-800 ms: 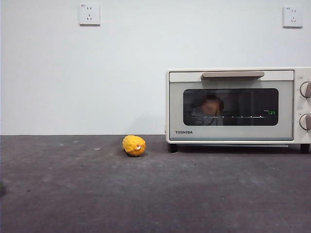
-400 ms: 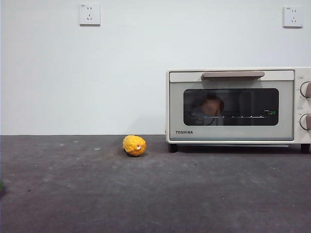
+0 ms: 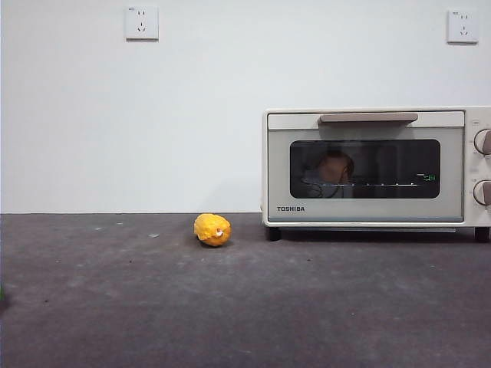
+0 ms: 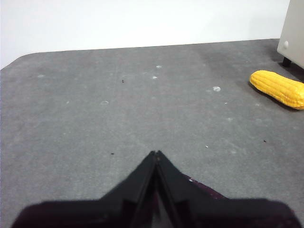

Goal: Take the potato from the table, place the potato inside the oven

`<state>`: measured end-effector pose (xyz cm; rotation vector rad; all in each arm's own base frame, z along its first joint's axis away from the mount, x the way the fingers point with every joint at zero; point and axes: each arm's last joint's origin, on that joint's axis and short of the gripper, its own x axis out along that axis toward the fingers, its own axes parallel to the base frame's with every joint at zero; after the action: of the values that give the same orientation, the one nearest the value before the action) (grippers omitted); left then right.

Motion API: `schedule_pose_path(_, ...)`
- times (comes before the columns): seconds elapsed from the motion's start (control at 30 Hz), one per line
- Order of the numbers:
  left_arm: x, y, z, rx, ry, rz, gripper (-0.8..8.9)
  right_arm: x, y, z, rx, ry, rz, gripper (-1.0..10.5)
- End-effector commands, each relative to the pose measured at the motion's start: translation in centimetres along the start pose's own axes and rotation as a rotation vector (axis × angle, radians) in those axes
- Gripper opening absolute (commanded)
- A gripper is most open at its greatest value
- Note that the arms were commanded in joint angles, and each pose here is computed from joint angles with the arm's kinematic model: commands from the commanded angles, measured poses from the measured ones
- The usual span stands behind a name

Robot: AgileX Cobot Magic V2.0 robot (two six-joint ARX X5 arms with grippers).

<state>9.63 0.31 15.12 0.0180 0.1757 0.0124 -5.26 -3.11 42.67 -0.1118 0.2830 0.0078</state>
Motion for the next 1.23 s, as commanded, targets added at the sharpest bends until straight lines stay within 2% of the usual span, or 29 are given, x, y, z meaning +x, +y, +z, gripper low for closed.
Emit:
schedule_pose_path(0.03,0.1,0.0,-0.2,-0.011,0.002,0.001,-0.04,-0.1,0.0,-0.2,-0.003,0.015,0.001,0.6)
schedule_pose_path(0.2,0.1,0.0,-0.2,-0.011,0.002,0.001,-0.04,-0.1,0.0,-0.2,-0.008,0.015,0.000,0.6)
schedule_pose_path(0.3,0.1,0.0,-0.2,-0.011,0.002,0.001,-0.04,0.1,0.0,-0.1,-0.083,0.005,-0.017,0.6)
schedule_pose_path(0.5,0.1,0.0,-0.3,-0.011,0.003,0.002,-0.04,4.4,1.6,0.7,-0.023,-0.120,-0.051,0.6)
schedule_pose_path(0.63,0.1,0.0,-0.3,-0.011,0.003,0.002,-0.04,9.2,3.4,0.1,0.009,-0.205,-0.002,0.6)
schedule_pose_path(0.8,0.1,0.0,-0.3,-0.011,0.003,0.002,-0.04,14.7,4.2,-2.9,0.023,-0.295,0.034,0.6)
schedule_pose_path(0.93,0.1,0.0,-0.3,-0.011,0.003,0.002,-0.04,16.9,4.2,-6.5,0.030,-0.305,-0.022,0.6)
schedule_pose_path(1.07,0.1,0.0,-0.3,-0.011,0.003,0.001,-0.04,18.1,4.2,-10.9,0.041,-0.259,-0.109,0.6)
schedule_pose_path(1.23,0.1,0.0,-0.3,-0.011,0.003,0.002,-0.04,19.5,4.6,-15.5,0.045,-0.208,-0.117,0.6)
